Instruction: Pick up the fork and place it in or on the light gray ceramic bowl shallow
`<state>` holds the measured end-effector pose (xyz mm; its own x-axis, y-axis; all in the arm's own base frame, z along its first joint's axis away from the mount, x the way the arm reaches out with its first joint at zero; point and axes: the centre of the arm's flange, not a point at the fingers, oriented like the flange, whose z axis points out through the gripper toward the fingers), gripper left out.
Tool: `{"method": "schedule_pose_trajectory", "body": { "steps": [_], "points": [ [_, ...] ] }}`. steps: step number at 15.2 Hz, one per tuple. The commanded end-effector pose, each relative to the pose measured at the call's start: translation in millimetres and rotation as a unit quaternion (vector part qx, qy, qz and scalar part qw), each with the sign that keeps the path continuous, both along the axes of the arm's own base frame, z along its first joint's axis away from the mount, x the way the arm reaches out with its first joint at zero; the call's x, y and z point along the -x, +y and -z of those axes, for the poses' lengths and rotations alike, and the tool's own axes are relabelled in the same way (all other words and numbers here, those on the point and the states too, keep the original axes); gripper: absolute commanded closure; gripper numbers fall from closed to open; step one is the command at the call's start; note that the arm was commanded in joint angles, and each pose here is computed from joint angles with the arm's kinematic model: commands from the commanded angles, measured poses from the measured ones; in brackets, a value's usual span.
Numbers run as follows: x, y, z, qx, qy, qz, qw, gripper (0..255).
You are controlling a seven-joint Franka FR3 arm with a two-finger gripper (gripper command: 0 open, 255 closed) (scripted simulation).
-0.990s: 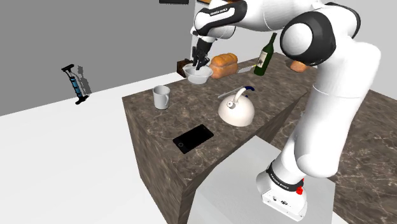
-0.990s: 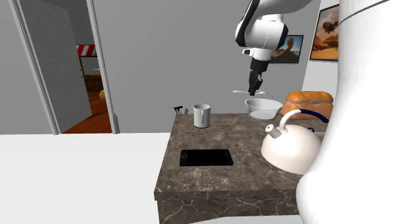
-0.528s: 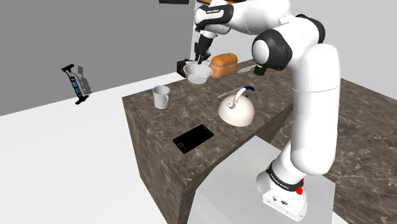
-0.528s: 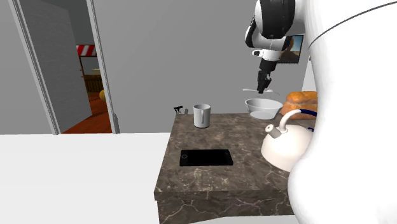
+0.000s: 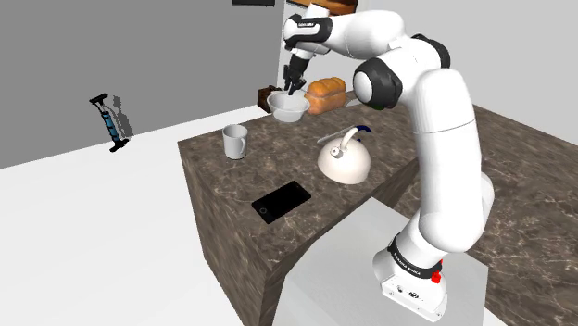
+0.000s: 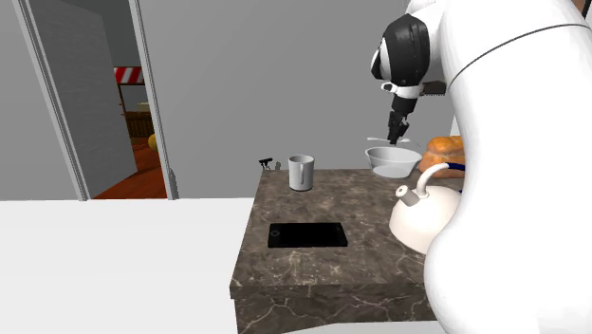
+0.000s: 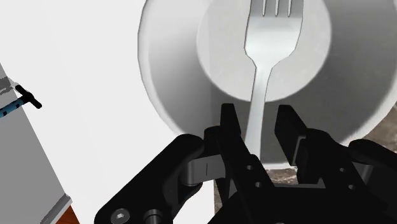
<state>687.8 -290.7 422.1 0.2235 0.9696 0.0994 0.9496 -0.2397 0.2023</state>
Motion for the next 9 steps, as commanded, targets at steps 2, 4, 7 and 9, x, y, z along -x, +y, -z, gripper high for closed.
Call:
{"method": "schedule_pose_trajectory", "body": {
  "steps": [2,4,7,9],
  "points": [
    [0,0,16,0.000,0.000,0.000,1.0000,255],
    [0,0,31,0.000,0.000,0.000,1.0000,255],
    [0,0,31,0.000,0.000,0.000,1.0000,255],
    [0,0,31,0.000,0.000,0.000,1.0000,255]
  ]
}}
